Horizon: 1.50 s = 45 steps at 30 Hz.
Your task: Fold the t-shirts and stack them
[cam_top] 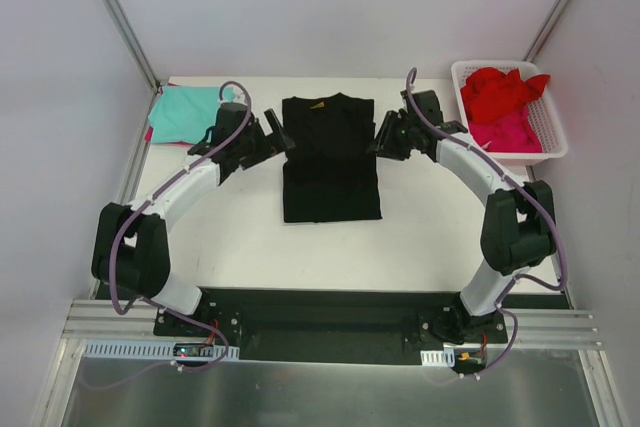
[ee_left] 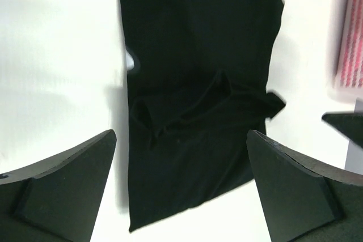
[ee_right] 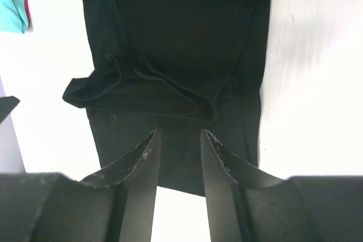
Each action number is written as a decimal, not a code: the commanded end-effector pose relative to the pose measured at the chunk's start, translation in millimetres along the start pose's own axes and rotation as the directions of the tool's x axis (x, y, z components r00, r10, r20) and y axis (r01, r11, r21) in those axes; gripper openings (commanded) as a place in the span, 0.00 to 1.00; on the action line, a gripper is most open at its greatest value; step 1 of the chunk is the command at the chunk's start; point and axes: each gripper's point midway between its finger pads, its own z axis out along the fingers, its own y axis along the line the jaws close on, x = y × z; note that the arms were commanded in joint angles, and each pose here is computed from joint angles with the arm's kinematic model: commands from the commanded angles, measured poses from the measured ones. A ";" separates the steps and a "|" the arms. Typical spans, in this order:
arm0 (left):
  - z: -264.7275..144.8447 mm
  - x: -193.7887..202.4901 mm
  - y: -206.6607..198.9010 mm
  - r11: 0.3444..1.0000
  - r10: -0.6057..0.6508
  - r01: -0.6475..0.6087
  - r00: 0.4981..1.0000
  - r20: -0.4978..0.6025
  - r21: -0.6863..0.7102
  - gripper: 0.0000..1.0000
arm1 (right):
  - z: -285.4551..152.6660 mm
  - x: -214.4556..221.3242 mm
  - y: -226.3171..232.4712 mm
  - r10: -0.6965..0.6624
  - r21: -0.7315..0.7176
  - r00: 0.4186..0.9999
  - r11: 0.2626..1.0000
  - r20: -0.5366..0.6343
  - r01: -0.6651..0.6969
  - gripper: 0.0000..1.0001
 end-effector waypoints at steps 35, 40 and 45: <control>64.6 83.2 5.8 0.995 0.035 -0.051 0.981 -0.191 -0.083 0.00 | 70.1 64.1 7.3 -0.020 0.015 0.986 1.000 -0.167 0.023 0.14; 72.7 80.3 5.7 0.994 0.049 -0.066 0.981 -0.190 -0.083 0.00 | 81.1 58.1 8.1 -0.029 0.018 0.985 0.999 -0.172 0.033 0.13; 79.1 68.2 1.1 0.995 0.062 -0.075 0.983 -0.173 -0.071 0.00 | 87.8 43.5 16.0 -0.050 0.004 0.986 0.999 -0.159 0.051 0.13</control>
